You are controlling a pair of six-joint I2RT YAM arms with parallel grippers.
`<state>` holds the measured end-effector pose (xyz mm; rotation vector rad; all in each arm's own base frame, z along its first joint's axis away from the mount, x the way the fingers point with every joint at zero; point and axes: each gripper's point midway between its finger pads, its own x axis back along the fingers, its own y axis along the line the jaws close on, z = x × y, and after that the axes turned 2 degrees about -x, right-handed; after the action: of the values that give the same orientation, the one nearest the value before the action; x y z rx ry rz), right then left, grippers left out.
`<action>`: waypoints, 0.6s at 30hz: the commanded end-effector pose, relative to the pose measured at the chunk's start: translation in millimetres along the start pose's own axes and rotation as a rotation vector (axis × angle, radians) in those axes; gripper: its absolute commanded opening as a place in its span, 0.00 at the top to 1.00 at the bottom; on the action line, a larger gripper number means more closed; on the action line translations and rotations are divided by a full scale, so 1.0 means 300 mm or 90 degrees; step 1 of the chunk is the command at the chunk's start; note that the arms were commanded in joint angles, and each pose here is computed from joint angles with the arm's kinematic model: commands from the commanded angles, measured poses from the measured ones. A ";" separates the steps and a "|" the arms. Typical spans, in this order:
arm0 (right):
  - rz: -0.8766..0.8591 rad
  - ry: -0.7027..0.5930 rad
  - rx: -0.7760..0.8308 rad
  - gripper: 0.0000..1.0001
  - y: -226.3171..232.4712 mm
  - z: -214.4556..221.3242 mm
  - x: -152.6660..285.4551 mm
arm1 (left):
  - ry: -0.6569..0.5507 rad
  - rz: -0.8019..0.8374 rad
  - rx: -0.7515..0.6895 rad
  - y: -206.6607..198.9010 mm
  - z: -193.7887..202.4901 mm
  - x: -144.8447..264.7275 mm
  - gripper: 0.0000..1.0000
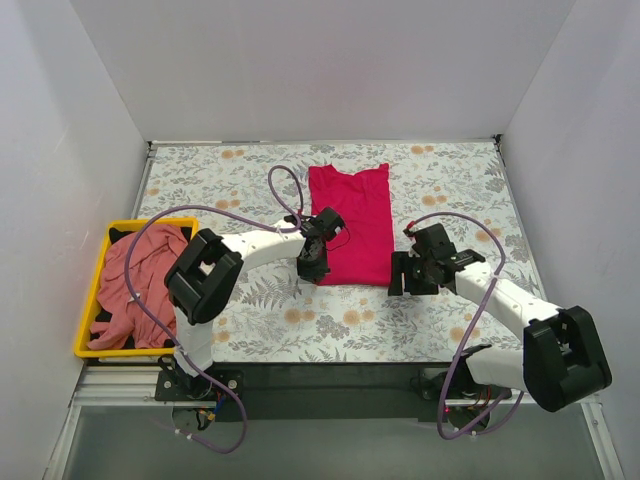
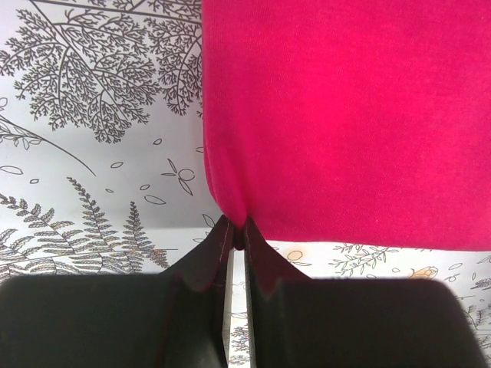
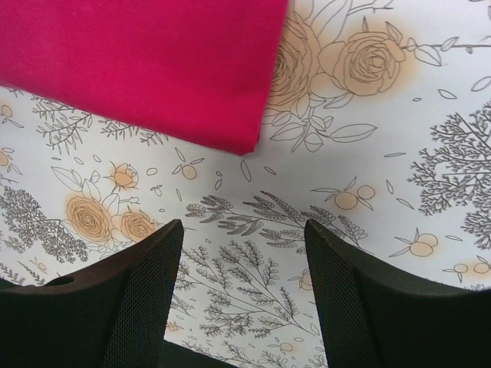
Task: Fold and stack the t-shirts
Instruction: Fold the tshirt
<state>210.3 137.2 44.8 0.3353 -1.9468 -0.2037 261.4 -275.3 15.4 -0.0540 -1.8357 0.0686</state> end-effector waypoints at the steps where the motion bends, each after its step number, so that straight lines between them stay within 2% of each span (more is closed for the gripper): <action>1: -0.028 -0.018 0.001 0.28 0.047 -0.030 -0.009 | 0.082 -0.044 -0.019 0.074 0.132 -0.057 1.00; 7: -0.003 -0.027 -0.003 0.31 0.053 -0.082 -0.023 | 0.085 -0.025 -0.012 0.075 0.150 -0.018 1.00; 14: 0.016 -0.030 0.000 0.44 0.073 -0.120 -0.042 | 0.080 -0.012 -0.011 0.074 0.156 0.002 1.00; 18: 0.035 -0.035 0.007 0.47 0.073 -0.137 -0.052 | 0.080 -0.006 -0.013 0.070 0.155 0.008 1.00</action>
<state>231.9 158.9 42.7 0.3107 -1.9471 -0.1724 246.9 -273.5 16.4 -0.0968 -1.8147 0.1117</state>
